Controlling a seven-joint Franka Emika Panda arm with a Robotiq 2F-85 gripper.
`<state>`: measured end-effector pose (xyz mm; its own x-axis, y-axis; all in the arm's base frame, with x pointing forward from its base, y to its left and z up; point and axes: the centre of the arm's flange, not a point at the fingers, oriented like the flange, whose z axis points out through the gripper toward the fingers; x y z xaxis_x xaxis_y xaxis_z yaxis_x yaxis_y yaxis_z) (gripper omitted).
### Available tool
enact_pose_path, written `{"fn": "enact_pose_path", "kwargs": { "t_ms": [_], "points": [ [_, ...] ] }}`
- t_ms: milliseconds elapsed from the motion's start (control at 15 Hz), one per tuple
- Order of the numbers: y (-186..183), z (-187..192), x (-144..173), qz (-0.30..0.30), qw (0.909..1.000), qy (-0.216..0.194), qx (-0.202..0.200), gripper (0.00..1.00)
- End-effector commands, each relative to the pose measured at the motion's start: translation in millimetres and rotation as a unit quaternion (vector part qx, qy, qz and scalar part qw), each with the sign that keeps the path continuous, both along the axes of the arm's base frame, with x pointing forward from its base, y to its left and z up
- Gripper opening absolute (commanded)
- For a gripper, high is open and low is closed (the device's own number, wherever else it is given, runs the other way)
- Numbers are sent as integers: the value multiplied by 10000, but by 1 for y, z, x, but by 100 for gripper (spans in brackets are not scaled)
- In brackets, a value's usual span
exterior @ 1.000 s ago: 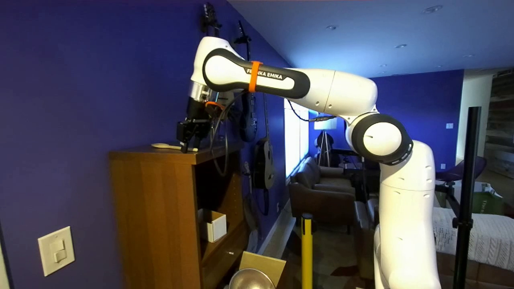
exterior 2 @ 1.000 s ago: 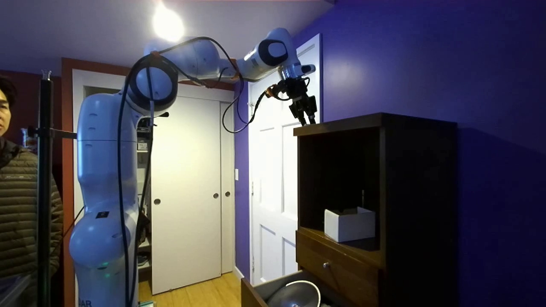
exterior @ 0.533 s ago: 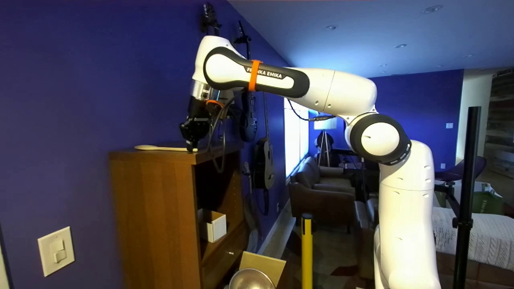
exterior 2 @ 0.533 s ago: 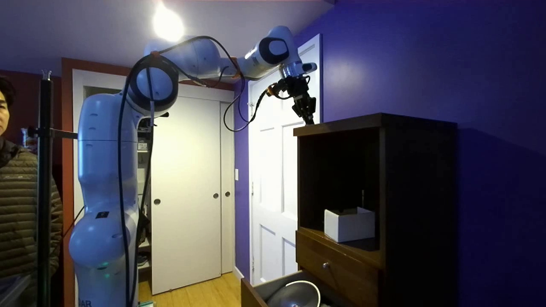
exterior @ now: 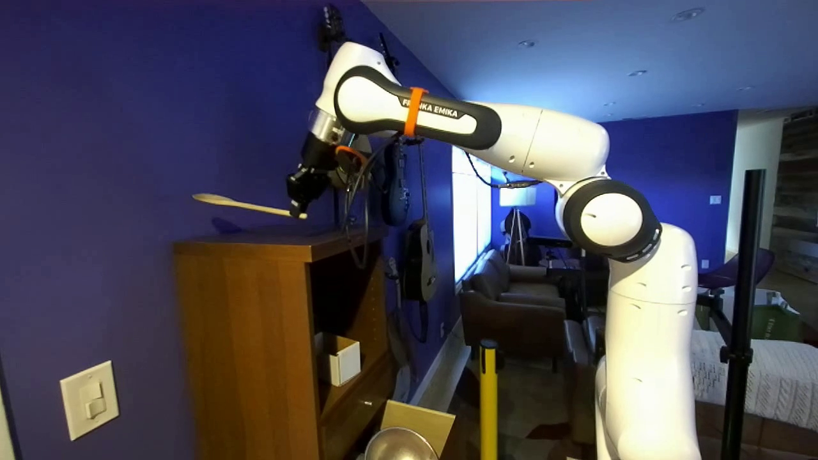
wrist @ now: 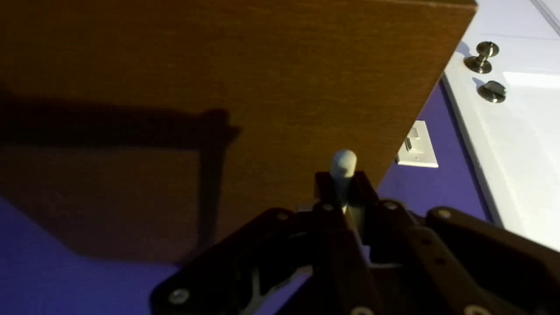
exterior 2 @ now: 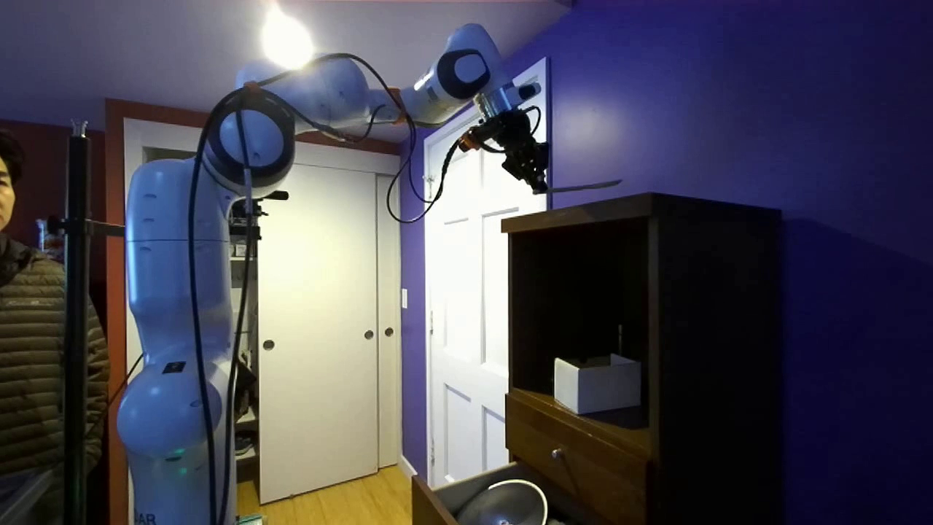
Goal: Put the wooden spatula in the open drawer
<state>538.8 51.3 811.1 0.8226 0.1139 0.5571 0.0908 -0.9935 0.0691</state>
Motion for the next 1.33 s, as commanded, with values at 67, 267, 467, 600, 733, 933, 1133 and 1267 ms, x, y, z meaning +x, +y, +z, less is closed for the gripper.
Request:
{"fn": "enact_pose_path", "kwargs": {
  "t_ms": [67,267,467,600,733,933,1133,1267],
  "points": [
    [-14,1,-45,1179,9918,-378,-314,3],
    [-6,-11,-60,1967,9783,-442,-485,3],
    [-2,-26,-73,2731,9585,-513,-645,3],
    [-5,-32,-87,3216,9418,-613,-771,3],
    [-8,-35,-103,3679,9225,-699,-934,3],
    [-14,-39,-128,4280,8928,-808,-1147,3],
    [-17,-53,-134,4401,8921,-422,-935,3],
    [-19,-70,-137,4493,8903,-99,-727,3]
  ]
}}
